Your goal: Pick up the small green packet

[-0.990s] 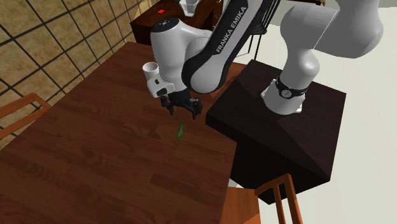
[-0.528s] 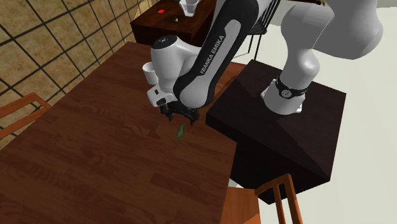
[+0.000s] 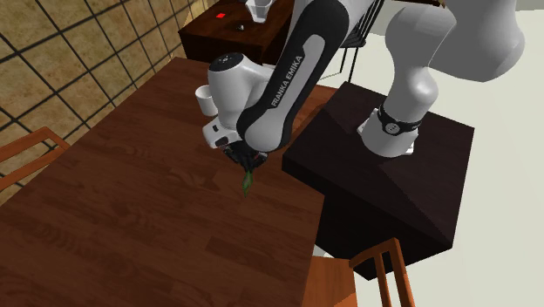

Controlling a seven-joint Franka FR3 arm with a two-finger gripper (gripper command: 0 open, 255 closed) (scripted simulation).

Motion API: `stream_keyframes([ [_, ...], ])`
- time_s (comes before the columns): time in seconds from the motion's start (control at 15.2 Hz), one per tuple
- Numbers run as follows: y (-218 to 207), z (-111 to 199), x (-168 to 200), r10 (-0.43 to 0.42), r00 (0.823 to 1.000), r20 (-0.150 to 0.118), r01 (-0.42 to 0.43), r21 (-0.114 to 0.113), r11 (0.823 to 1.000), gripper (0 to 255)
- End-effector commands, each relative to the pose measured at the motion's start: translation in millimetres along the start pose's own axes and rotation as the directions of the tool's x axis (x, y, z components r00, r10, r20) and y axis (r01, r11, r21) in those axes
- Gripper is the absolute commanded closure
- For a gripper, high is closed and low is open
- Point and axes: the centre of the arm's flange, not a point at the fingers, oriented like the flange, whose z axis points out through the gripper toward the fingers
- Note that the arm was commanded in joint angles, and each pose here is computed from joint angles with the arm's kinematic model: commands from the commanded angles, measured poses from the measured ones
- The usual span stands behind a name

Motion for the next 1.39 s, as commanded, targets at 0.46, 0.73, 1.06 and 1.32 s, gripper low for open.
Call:
stream_keyframes([
  [0.46, -0.9, -21.0, 1.4, 0.0, 1.0, 0.0, 0.0, 0.001, 1.0, 255],
  [0.73, -2.1, -42.1, 2.0, 0.0, 1.0, 0.0, 0.0, 0.001, 1.0, 255],
  [1.06, -3.6, -68.5, 2.8, 0.0, 1.0, 0.0, 0.0, 0.001, 1.0, 255],
  [1.32, -4.3, -79.8, 3.1, 0.0, 1.0, 0.0, 0.0, 0.001, 1.0, 255],
])
